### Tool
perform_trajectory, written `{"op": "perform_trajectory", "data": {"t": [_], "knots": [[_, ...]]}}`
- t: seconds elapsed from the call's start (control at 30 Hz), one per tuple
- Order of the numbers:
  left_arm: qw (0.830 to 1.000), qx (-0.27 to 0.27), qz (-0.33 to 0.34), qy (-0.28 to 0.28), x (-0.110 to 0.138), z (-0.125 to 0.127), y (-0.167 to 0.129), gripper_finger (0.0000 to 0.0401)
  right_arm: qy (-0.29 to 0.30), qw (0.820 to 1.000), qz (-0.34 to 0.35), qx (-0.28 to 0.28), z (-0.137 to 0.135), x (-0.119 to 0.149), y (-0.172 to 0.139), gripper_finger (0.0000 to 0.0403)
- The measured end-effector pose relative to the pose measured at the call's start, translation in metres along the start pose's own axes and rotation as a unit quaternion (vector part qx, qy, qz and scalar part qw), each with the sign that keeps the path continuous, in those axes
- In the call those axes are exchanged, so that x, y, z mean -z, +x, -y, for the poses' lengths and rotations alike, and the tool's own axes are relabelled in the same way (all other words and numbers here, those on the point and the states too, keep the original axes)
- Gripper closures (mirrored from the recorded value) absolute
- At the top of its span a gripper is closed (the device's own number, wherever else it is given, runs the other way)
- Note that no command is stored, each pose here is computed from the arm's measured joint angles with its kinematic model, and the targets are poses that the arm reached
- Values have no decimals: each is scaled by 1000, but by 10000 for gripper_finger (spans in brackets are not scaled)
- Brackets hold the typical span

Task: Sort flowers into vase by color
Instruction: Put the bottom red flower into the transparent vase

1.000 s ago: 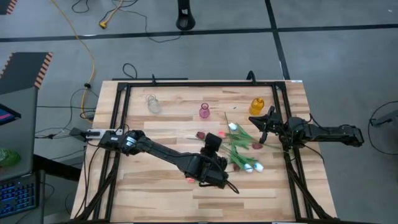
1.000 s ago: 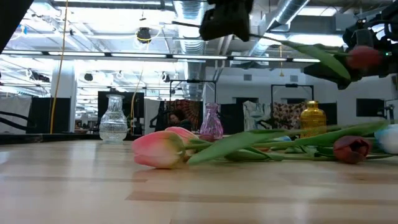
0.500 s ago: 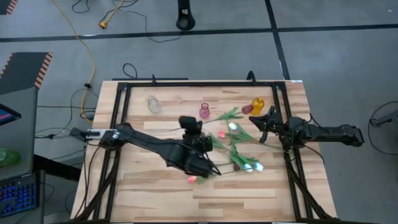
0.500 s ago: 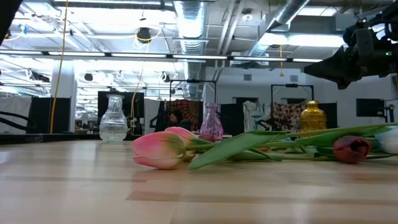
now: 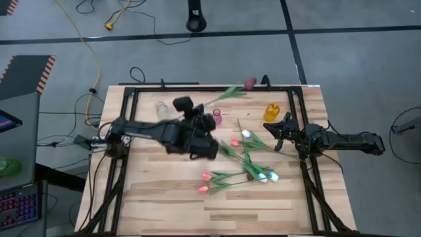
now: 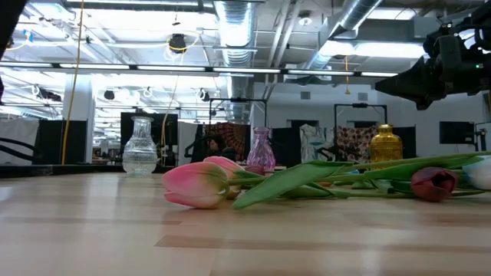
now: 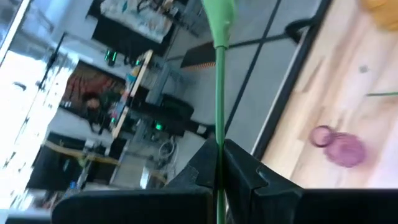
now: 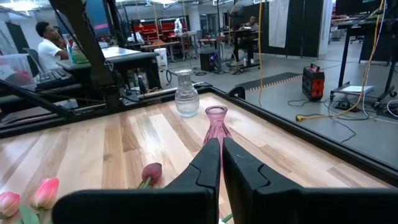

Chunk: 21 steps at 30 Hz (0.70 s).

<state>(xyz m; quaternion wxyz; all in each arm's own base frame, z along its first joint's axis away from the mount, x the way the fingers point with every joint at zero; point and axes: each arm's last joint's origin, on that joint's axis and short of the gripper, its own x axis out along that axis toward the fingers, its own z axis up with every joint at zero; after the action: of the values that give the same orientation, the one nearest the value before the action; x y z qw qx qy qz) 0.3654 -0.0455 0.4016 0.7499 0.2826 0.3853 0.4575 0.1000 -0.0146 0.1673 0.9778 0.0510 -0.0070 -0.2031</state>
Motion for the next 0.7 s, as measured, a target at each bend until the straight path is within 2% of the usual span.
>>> {"op": "perform_trajectory", "data": {"t": [0.17, 0.23, 0.3, 0.43, 0.53, 0.7], "knots": [[998, -13, -64, -17, -1, -1, 62, 401, 0, 1000, 0, 0, 0, 0, 0, 356], [996, 20, -82, -12, -2, 5, 88, 401, 0, 1000, 0, 0, 0, 0, 0, 356], [994, 75, -78, -16, -4, 10, 108, 401, 0, 1000, 1, 0, 0, 0, 0, 356], [983, 178, -13, -49, -14, 13, 139, 401, 0, 1000, 0, 0, 0, 0, 0, 356], [975, 211, 17, -68, -18, 8, 151, 401, 0, 1000, 0, 0, 0, 0, 0, 356], [962, 261, 11, -82, -12, -1, 167, 401, 0, 1000, 0, 0, 0, 0, 0, 356]]}}
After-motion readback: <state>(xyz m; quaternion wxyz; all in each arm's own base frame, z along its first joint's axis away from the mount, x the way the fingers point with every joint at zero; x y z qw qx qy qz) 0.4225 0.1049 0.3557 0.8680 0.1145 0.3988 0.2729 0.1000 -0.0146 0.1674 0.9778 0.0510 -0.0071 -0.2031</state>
